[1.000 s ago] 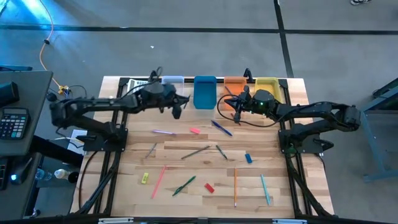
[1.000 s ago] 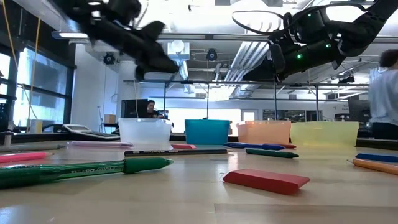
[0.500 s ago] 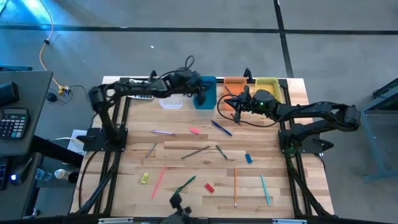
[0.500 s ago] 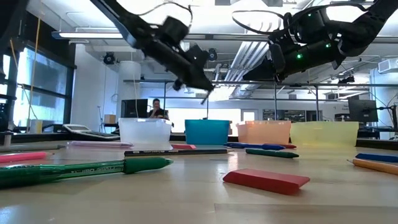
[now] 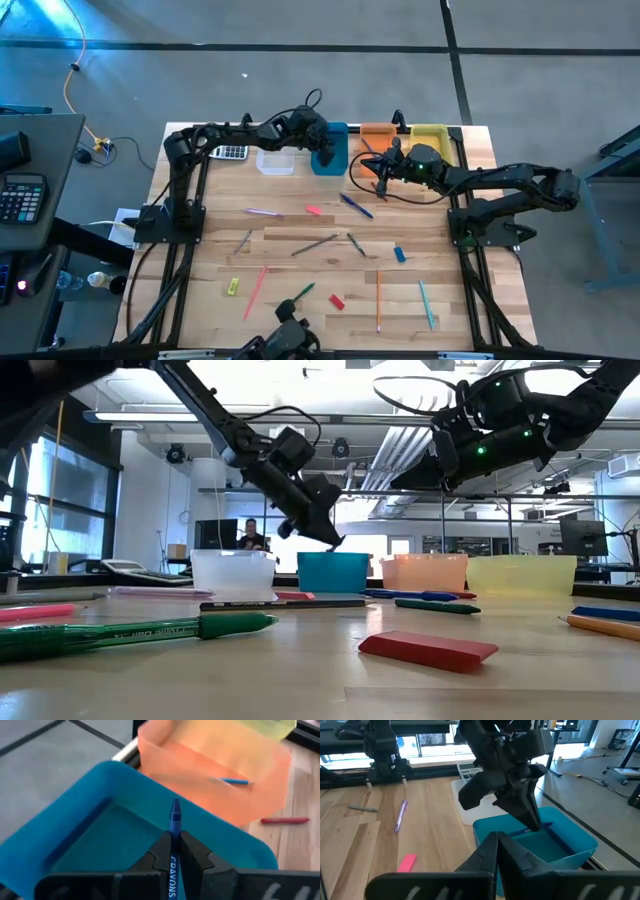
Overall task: Sort crayons/erasers/pens/pencils in bins
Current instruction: Put the blue crayon into the blue bin, then put the blue eraser into the yellow bin
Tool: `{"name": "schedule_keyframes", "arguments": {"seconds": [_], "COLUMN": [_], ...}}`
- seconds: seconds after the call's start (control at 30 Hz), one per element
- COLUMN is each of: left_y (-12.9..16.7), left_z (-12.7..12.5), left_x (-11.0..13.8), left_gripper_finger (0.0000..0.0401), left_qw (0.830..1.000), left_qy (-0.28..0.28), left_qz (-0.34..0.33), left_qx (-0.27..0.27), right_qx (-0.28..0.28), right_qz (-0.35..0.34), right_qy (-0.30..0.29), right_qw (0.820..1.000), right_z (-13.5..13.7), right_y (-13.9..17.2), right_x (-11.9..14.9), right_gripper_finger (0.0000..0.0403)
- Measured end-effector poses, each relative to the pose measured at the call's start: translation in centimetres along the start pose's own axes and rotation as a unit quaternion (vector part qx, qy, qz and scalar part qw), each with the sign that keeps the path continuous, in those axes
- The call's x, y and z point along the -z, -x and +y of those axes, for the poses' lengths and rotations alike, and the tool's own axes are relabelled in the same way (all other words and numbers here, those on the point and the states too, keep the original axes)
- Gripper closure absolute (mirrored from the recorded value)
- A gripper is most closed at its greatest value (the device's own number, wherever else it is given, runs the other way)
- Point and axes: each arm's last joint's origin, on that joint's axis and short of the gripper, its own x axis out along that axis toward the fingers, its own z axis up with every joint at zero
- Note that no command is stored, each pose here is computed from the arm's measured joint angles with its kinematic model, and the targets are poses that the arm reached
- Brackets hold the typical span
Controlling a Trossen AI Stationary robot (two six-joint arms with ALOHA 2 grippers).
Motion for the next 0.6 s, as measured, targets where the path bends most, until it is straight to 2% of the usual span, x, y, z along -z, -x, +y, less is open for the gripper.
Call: {"name": "schedule_keyframes", "arguments": {"seconds": [0.2,0.6], "left_y": [-0.23,-0.21], "left_z": [-0.02,0.06], "left_x": [0.28,0.45], "left_gripper_finger": [0.0388,0.0350], "left_qw": [1.000,1.000], "left_qy": [-0.009,-0.015], "left_qz": [0.007,0.016], "left_qx": [-0.003,-0.006], "right_qx": [0.000,0.000], "right_qz": [0.000,0.001], "right_qy": [0.001,0.001], "right_qw": [1.000,1.000], "right_z": [0.00,0.00], "right_y": [0.00,0.00], "right_x": [0.00,0.02], "right_gripper_finger": [0.0403,0.0403]}}
